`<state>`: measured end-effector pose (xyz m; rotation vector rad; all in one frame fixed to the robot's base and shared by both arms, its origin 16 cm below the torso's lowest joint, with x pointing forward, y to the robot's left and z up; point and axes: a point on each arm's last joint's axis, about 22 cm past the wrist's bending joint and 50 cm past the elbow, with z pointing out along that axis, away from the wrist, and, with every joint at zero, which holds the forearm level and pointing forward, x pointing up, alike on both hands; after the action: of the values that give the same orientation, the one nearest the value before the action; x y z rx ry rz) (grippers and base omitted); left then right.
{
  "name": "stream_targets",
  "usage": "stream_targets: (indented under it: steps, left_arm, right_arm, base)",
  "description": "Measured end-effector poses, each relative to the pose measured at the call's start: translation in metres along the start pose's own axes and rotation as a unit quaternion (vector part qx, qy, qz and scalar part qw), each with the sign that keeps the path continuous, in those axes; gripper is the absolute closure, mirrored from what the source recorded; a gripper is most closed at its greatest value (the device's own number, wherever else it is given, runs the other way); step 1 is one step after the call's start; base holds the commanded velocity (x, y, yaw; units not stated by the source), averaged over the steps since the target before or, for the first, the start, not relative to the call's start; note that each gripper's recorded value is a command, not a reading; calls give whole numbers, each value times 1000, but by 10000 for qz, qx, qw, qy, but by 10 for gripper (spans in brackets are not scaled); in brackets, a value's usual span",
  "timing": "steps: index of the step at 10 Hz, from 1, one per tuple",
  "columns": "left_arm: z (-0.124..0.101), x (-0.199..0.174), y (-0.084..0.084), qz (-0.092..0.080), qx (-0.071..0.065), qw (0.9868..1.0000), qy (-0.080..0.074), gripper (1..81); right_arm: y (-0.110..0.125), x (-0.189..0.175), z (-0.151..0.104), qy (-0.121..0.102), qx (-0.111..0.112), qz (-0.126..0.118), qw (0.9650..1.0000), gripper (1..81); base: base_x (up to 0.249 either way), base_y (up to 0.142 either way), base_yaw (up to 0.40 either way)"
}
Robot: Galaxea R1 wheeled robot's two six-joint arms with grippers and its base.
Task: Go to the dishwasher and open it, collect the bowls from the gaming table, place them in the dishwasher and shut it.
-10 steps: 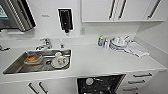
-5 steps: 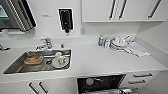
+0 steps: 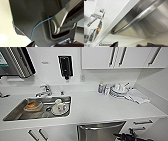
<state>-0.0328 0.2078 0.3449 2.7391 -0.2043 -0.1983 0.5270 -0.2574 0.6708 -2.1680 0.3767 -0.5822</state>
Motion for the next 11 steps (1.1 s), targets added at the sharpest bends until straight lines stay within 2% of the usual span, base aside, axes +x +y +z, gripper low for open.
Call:
stream_targets:
  steps: [2, 4, 5, 6, 7, 8, 9, 10, 11]
  left_arm:
    - [-3, 1, -8, -4, 33, 10000, 21, 10]
    - [-4, 8, -14, -163, 74, 9998, 94, 10]
    - [-3, 16, -13, -178, 59, 9997, 151, 10]
    - [-3, 23, -11, -180, 9, 9996, 224, 10]
    - [-3, 24, -9, -180, -26, 9995, 257, 10]
    - [-3, 22, -10, -189, -16, 9995, 248, 10]
    - [-4, 22, -12, -197, -1, 9995, 246, 10]
    - [-5, 21, -17, -200, 43, 9995, 243, 10]
    - [-6, 20, -21, -207, 93, 9995, 236, 10]
  right_arm:
    - [53, -26, -27, -113, -493, 179, 9986, 10]
    - [104, -100, -43, -583, -924, 344, 9934, 10]
    - [131, -141, -52, -817, -1141, 375, 9894, 10]
    - [165, -191, -66, -1078, -1420, 365, 9833, 10]
    - [190, -226, -77, -1233, -1624, 332, 9784, 10]
    - [211, -264, -86, -1361, -1745, 264, 9748, 10]
    - [222, -295, -85, -1458, -1783, 188, 9729, 10]
    - [230, -316, -80, -1491, -1781, 69, 9726, 10]
    - [241, -335, -82, -1541, -1834, -74, 9708, 10]
  base:
    - [0, 0, 0]
    - [0, 0, 0]
    - [0, 0, 0]
    - [0, 0, 0]
    - [0, 0, 0]
    - [0, 0, 0]
    - [0, 0, 0]
    - [0, 0, 0]
    - [0, 0, 0]
